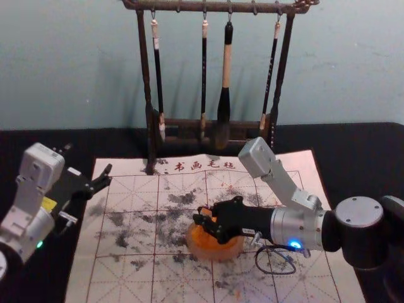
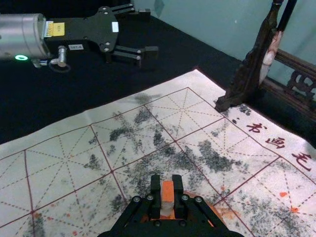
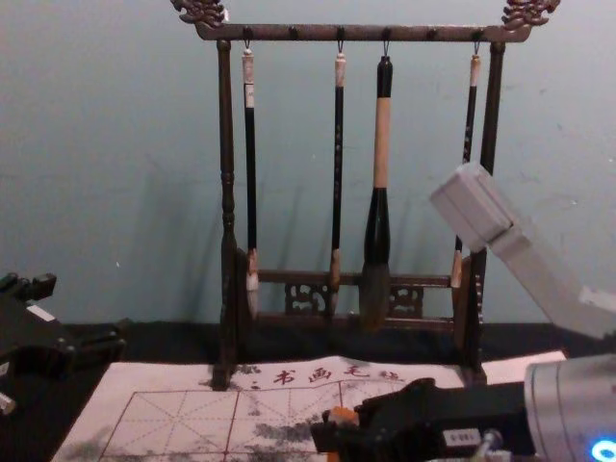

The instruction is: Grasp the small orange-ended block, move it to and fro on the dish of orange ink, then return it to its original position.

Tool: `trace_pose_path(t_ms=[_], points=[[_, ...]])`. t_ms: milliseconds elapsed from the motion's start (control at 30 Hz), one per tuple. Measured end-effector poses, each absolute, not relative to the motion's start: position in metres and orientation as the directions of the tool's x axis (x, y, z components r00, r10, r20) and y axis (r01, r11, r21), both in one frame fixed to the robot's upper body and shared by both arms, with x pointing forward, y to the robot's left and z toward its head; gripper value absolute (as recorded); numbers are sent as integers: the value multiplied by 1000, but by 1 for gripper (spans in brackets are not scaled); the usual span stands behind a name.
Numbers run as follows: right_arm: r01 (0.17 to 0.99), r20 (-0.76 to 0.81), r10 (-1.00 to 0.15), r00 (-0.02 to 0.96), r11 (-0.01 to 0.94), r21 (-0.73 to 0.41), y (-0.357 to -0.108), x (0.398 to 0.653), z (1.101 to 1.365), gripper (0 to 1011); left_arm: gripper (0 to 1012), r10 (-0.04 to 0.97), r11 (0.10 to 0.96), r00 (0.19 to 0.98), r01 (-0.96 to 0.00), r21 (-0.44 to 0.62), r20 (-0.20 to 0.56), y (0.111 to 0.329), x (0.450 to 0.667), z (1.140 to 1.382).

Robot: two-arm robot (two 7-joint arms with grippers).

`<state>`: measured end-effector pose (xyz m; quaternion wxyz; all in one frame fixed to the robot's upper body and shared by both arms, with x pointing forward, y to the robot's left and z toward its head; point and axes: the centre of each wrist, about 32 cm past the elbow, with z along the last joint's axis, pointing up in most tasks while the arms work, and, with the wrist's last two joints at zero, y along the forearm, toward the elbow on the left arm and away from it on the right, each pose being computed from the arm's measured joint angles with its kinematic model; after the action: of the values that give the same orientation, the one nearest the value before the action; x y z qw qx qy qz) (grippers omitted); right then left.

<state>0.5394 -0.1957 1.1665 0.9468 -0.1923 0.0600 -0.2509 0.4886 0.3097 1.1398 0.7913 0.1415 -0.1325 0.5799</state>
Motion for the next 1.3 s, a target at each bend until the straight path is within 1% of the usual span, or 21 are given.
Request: trace_pose_path(t_ms=[400,1300], points=[[484,-3,-527,850,783,-392,-198,546,1169,40,1010,880,287,292,-955,70,374,310,489,1140],[516,12,-558,830,758,-399,-209,545,1171,40,1010,880,287,292,-955,70,374,310,489,1140]])
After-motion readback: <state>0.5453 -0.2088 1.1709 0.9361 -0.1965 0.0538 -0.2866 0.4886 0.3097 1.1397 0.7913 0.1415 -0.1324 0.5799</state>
